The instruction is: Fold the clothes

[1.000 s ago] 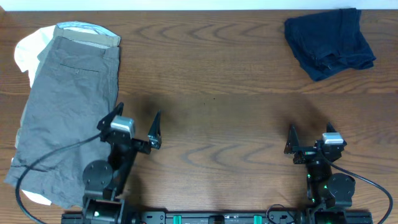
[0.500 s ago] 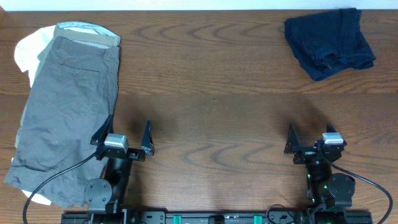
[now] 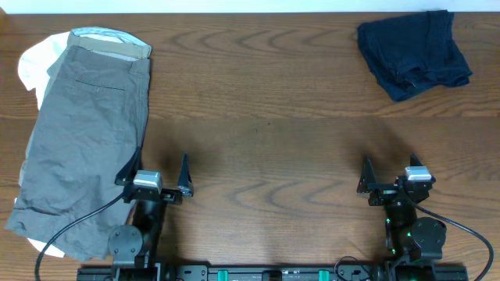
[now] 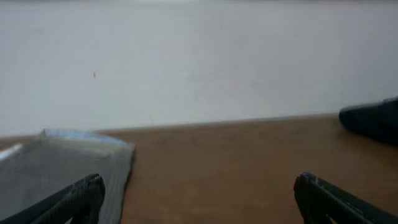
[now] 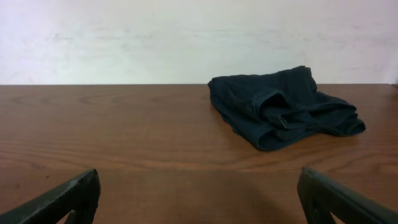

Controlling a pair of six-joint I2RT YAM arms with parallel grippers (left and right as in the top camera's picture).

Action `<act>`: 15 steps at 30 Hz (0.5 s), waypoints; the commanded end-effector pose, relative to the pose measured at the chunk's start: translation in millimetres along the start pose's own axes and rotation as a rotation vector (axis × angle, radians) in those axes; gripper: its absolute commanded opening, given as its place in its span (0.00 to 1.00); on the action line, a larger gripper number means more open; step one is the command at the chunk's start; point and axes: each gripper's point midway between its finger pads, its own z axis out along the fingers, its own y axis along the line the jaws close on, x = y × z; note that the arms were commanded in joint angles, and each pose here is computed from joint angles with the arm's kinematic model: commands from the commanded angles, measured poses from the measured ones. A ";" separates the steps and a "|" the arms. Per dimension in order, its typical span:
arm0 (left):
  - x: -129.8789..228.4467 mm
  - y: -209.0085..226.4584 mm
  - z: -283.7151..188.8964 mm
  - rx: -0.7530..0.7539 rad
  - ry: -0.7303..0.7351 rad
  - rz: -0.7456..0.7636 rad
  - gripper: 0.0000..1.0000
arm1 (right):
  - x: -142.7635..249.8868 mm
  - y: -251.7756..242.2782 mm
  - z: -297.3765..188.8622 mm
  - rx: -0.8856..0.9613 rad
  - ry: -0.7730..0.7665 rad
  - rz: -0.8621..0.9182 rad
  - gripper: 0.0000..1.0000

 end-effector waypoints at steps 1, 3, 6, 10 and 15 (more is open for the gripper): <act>16.8 6.0 -1.1 -0.032 0.066 0.027 0.98 | 0.2 -3.4 -0.4 0.015 -0.001 0.000 0.99; 33.1 6.3 -2.7 -0.033 0.132 0.019 0.98 | 0.2 -3.4 -0.4 0.015 -0.001 0.000 0.99; 49.8 6.8 -5.5 -0.037 0.200 0.010 0.98 | 0.2 -3.4 -0.4 0.015 -0.001 0.000 0.99; 49.4 6.6 -5.4 -0.036 0.199 0.009 0.98 | 0.2 -3.4 -0.4 0.015 -0.001 0.000 0.99; 48.9 5.3 -5.2 -0.028 0.197 0.008 0.98 | 0.2 -3.4 -0.4 0.015 -0.001 0.000 0.99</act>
